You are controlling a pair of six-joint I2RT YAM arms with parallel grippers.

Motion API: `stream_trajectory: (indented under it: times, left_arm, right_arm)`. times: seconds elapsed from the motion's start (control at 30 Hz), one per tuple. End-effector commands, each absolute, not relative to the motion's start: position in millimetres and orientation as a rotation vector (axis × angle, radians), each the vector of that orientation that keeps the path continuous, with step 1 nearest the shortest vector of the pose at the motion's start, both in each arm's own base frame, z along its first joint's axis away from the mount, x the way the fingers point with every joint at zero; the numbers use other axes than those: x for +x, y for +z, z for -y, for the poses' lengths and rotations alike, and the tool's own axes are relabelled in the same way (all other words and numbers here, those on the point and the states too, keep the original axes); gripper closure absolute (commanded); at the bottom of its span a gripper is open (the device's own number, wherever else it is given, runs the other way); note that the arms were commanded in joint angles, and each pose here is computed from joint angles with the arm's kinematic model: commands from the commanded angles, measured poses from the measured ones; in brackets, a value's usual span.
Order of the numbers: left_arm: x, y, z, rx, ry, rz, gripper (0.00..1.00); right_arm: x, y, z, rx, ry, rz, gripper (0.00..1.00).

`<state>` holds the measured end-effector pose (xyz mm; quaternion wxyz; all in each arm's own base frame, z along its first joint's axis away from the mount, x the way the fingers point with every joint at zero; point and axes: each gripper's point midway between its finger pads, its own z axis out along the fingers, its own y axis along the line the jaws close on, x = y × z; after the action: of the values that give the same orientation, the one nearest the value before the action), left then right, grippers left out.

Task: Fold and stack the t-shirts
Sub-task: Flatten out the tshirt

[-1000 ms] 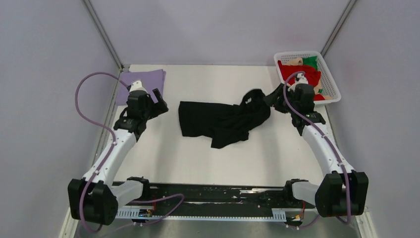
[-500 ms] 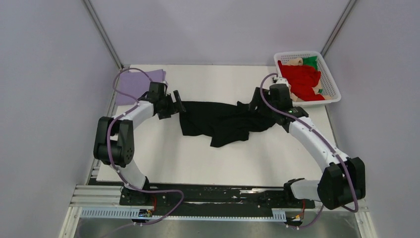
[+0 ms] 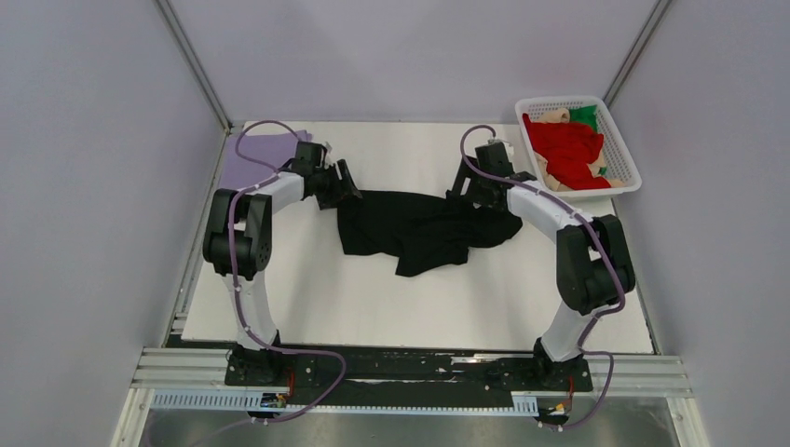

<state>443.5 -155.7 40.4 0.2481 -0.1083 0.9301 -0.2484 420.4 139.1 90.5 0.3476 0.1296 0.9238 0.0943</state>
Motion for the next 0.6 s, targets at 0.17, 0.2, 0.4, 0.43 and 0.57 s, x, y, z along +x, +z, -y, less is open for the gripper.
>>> stream_trajectory:
  times: [0.17, 0.2, 0.4, 0.43, 0.57]
  left_arm:
    - [426.9, 0.7, 180.7, -0.231, -0.637, -2.687, 0.58]
    - [425.0, -2.2, 181.3, -0.225, -0.626, -2.698, 0.65]
    - [426.4, 10.6, 177.6, -0.199, -0.598, -2.659, 1.00]
    - [424.7, 17.6, 176.5, -0.192, -0.595, -2.642, 1.00]
    - [423.7, 47.4, 177.4, -0.156, -0.623, -2.560, 1.00]
  right_arm:
    - [463.1, 89.4, -144.3, 0.403, 0.177, -2.340, 0.22]
    - [460.3, 83.1, -142.8, 0.408, 0.153, -2.360, 0.24]
    - [432.3, 61.3, -126.2, 0.431, -0.033, -2.419, 0.37]
    - [428.6, 58.9, -124.7, 0.431, -0.047, -2.422, 0.43]
    - [430.8, 75.1, -117.7, 0.444, -0.075, -2.362, 0.93]
